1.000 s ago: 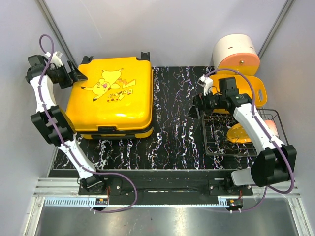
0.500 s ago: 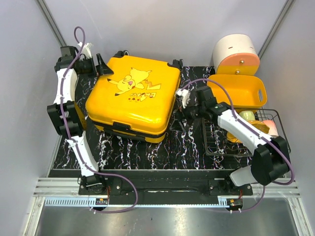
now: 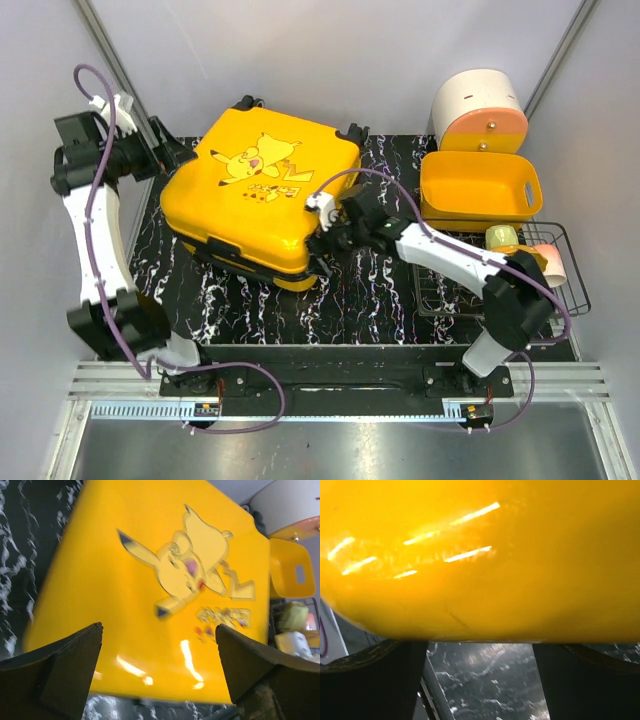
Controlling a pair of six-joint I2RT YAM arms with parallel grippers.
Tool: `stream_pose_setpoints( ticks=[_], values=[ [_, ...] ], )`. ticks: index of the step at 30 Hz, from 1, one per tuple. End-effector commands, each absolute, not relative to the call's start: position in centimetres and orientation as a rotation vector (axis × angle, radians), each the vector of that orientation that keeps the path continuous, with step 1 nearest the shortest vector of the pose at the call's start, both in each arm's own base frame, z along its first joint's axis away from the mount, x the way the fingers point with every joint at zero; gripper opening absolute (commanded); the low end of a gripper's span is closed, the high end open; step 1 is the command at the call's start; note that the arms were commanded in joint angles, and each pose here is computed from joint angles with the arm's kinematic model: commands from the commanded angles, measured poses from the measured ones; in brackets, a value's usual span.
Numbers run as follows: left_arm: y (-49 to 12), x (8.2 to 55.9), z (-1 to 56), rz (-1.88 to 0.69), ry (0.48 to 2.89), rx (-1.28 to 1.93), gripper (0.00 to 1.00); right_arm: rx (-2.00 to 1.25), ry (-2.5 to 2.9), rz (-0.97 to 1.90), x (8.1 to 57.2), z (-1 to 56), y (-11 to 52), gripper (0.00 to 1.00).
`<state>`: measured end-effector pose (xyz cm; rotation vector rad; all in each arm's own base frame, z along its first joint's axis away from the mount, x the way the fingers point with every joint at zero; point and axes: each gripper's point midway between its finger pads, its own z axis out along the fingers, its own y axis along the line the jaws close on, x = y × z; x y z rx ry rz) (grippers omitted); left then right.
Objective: Open, take out, and arrange the luggage
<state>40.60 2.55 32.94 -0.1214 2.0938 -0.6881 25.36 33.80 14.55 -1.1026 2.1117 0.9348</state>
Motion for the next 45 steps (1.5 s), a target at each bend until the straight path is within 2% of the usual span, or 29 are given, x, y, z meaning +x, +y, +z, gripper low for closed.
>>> stream_pose_setpoints(
  ticks=[1, 6, 11, 14, 17, 23, 27, 31, 34, 45],
  values=[
    [1.7, 36.2, 31.2, -0.764, 2.113, -0.388, 0.99, -1.085, 1.826, 0.985, 26.9, 20.5, 42.6, 0.9],
    [1.8, 32.5, 31.2, -0.731, 2.034, -0.518, 0.99, -1.015, 1.788, 1.025, 27.2, 23.9, 45.5, 0.9],
    [1.8, 29.9, 30.8, -0.752, 1.979, -0.694, 0.99, -0.804, 1.813, 0.985, 28.9, 27.4, 38.2, 0.91],
    [1.2, 28.8, 30.6, -0.771, 1.955, -0.725, 0.99, -0.7, 1.884, 0.901, 30.4, 25.0, 32.1, 0.88],
    [1.5, 27.8, 30.5, -0.744, 1.945, -0.753, 0.99, -0.675, 1.879, 0.773, 32.0, 23.9, 28.1, 0.79],
    [1.9, 26.2, 26.4, -0.833, 2.016, -0.885, 0.97, -0.688, 1.89, 0.706, 35.6, 20.4, 24.6, 0.69],
    [4.4, 24.4, 21.4, -0.692, 2.096, -1.056, 0.82, -0.716, 1.858, 0.691, 37.6, 19.9, 24.8, 0.66],
    [6.5, 23.4, 17.6, -0.599, 2.106, -1.164, 0.72, -0.75, 1.834, 0.712, 38.4, 19.2, 25.5, 0.66],
    [7.5, 23.7, 15.6, -0.55, 2.115, -1.169, 0.66, -0.772, 1.809, 0.754, 38.4, 18.7, 25.9, 0.71],
    [8.1, 27.3, 11.7, -0.623, 2.193, -1.154, 0.59, -0.739, 1.818, 0.783, 39.4, 19.0, 26.1, 0.79]
  ],
)
